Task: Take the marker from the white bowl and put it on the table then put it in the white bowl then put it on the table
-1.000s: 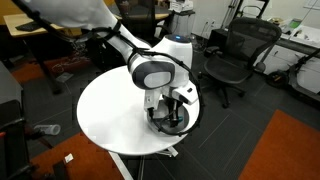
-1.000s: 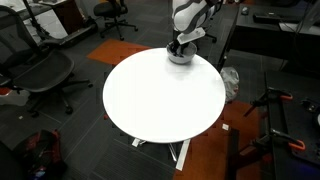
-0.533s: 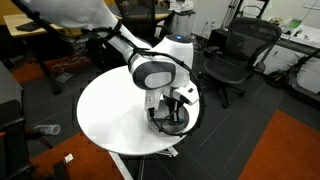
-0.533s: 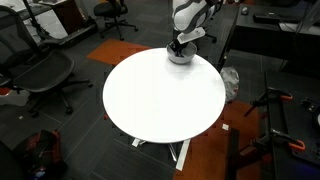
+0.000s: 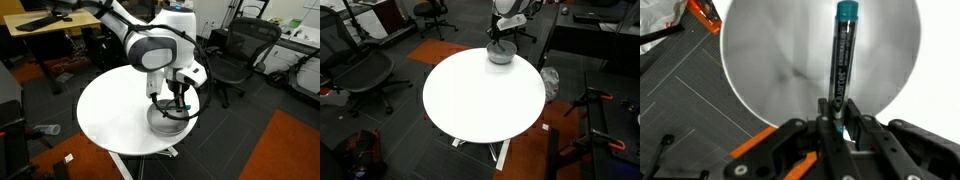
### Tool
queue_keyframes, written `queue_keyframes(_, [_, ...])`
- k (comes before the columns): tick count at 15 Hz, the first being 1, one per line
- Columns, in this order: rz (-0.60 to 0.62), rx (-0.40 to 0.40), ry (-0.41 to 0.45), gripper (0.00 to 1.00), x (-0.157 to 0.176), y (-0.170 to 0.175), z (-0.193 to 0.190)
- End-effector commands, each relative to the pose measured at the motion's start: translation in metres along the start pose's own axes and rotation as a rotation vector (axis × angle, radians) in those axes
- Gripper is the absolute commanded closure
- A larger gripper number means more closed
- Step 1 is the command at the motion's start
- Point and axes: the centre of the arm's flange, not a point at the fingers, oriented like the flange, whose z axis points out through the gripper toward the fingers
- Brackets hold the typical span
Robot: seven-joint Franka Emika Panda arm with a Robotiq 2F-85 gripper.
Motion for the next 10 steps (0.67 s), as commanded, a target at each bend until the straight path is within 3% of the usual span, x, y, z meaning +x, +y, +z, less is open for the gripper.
queue_keyframes(1, [-0.064, 0.032, 0.067, 0.95, -0.026, 0.003, -0.059])
queue_keyframes(5, [-0.159, 0.077, 0.157, 0.95, -0.05, -0.01, -0.107])
queue_keyframes(10, [-0.296, 0.124, 0.228, 0.95, -0.11, -0.036, -0.15])
